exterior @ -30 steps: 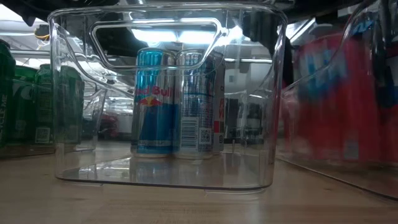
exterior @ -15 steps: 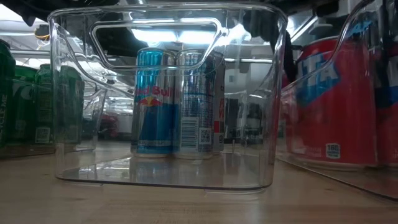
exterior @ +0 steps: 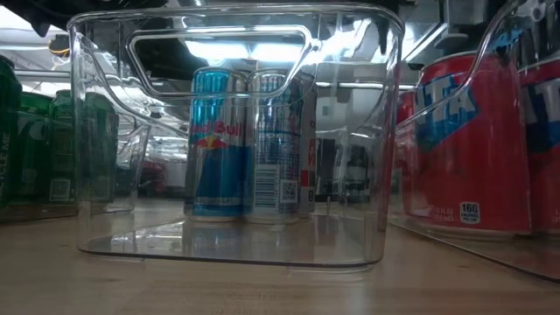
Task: Sort soda cans
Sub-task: Return to Home Position
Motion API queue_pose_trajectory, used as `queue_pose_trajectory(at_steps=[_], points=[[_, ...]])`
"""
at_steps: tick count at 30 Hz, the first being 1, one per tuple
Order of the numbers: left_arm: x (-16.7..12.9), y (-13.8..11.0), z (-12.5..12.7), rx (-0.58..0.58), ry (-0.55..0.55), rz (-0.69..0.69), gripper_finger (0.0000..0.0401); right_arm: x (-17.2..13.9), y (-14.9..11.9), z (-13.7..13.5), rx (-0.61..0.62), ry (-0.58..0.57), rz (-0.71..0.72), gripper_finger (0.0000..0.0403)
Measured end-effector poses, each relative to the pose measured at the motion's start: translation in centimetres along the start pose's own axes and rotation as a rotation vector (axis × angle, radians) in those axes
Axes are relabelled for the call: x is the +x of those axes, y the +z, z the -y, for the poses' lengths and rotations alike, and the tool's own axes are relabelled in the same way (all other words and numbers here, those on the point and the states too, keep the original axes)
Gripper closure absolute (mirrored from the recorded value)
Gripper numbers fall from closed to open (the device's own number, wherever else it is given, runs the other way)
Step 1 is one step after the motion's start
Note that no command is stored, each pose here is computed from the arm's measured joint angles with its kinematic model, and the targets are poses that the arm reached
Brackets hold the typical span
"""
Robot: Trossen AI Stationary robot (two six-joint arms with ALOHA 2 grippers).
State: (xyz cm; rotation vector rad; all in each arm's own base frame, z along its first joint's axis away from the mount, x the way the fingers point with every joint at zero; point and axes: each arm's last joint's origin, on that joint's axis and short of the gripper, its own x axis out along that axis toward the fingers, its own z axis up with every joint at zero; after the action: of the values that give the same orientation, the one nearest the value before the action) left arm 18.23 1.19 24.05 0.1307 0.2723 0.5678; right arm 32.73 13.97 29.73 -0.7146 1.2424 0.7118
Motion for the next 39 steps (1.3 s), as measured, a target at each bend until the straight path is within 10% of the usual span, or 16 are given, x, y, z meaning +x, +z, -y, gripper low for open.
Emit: queue_pose_trajectory(at_steps=[12,26,39], points=[[0.0,0.0,0.0,-0.032,-0.004,0.000,0.0013,-4.9,-4.2,2.8,-0.128,-0.224,-0.007,0.0064],[0.1,-0.1,0.6,0.023,-0.334,0.007,0.0013,-11.0,-8.2,2.8,-0.264,-0.519,0.041,0.0063],[-0.3,0.8,-2.6,0.020,-0.442,0.109,0.0013,-9.3,-17.4,-0.6,-0.243,-0.846,0.155,0.0063]])
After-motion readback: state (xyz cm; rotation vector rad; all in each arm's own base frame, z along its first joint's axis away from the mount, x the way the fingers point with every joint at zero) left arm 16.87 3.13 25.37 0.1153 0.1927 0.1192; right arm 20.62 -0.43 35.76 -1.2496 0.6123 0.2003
